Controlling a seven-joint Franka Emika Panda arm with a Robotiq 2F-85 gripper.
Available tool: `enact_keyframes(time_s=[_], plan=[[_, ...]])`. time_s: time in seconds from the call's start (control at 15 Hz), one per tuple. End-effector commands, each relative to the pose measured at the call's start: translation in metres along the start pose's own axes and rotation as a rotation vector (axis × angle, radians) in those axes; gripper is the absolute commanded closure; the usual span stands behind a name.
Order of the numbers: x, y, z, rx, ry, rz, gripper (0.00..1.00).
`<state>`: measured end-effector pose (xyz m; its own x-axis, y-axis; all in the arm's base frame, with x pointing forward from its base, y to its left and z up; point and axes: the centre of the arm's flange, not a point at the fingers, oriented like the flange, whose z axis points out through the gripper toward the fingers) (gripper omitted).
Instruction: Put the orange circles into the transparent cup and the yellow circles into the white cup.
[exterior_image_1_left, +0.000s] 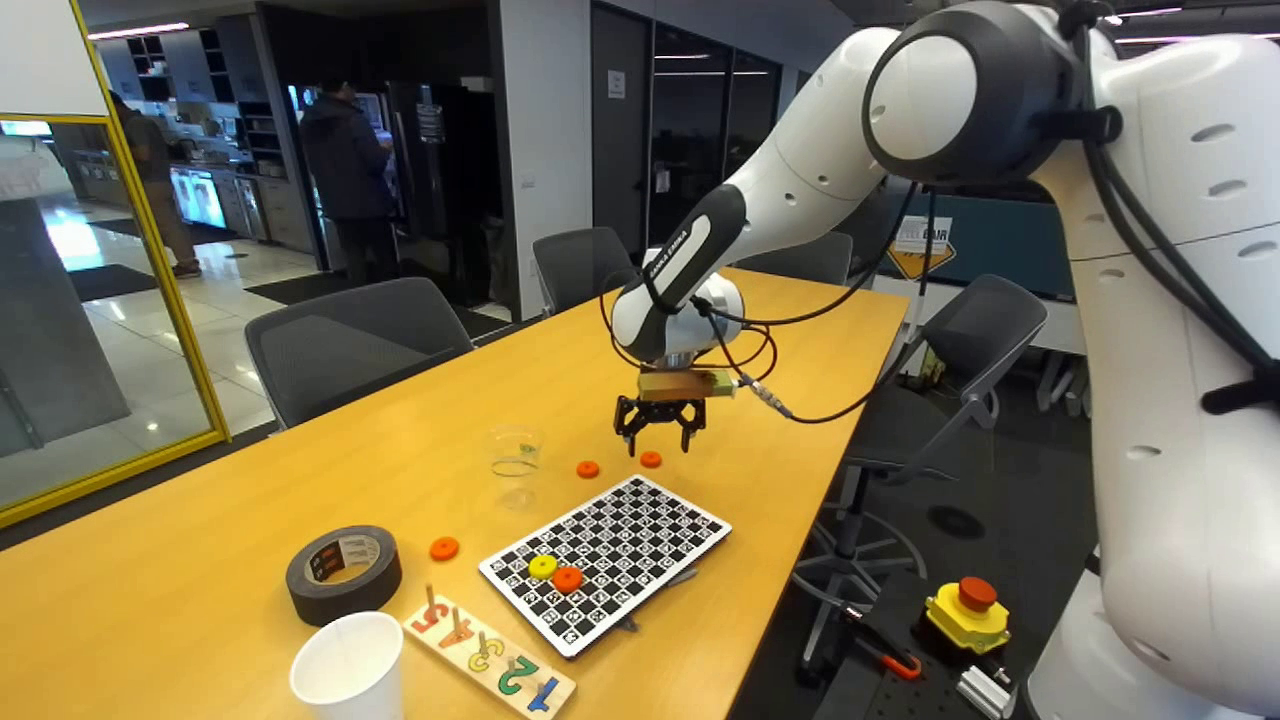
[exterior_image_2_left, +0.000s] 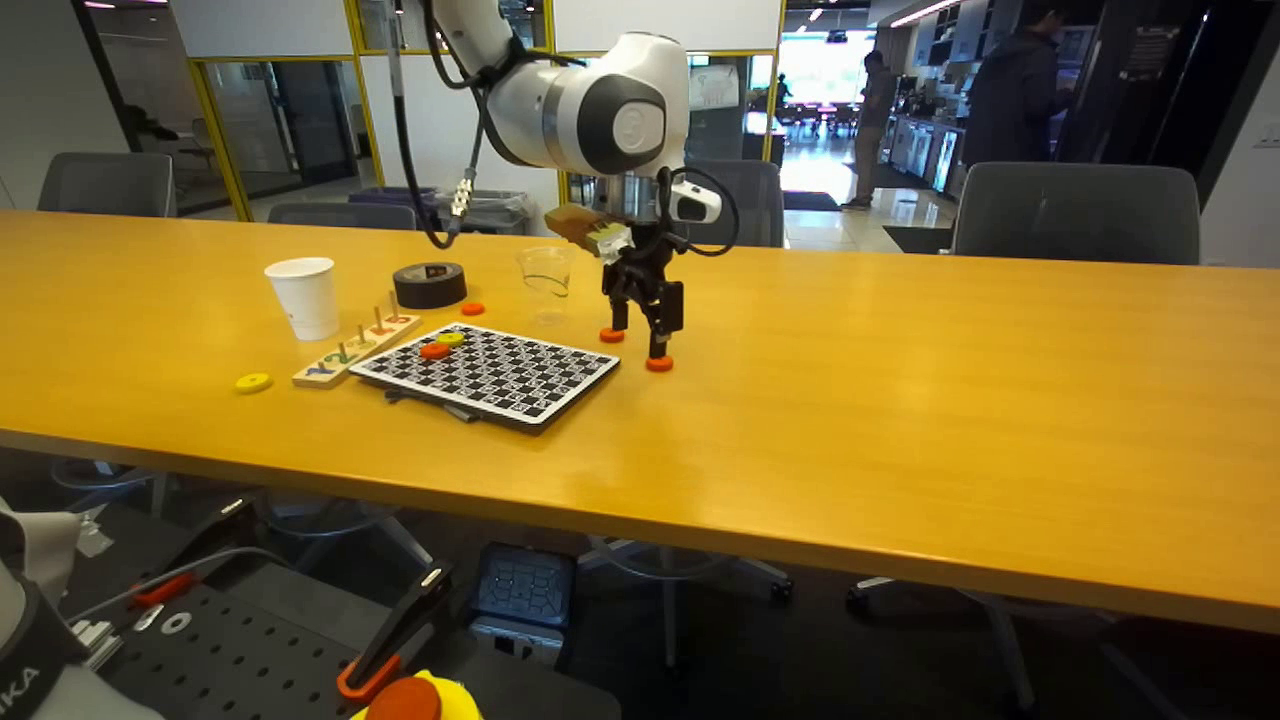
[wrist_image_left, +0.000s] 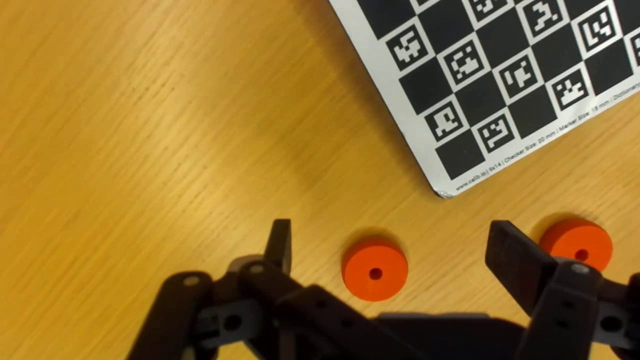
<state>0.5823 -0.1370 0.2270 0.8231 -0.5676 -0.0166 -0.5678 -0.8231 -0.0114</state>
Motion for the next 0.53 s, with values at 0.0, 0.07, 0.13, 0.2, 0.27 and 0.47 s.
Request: enact_keyframes(time_s=[0.0,0.07,0.13,0.2,0.27,0.47], plan=[[0.024,-0.003,0.011,0.016,0.007,0.038,0.00],[0.027,-0.002,0.014,0.016,0.008,0.040,0.00],[0.031,-0.001,0.016,0.013,0.007,0.045,0.00],[0.034,0.000,0.018,0.013,0.009,0.049,0.00],[0.038,0.001,0.019,0.012,0.013,0.055,0.00],[0.046,0.002,0.021,0.006,0.019,0.068,0.00]])
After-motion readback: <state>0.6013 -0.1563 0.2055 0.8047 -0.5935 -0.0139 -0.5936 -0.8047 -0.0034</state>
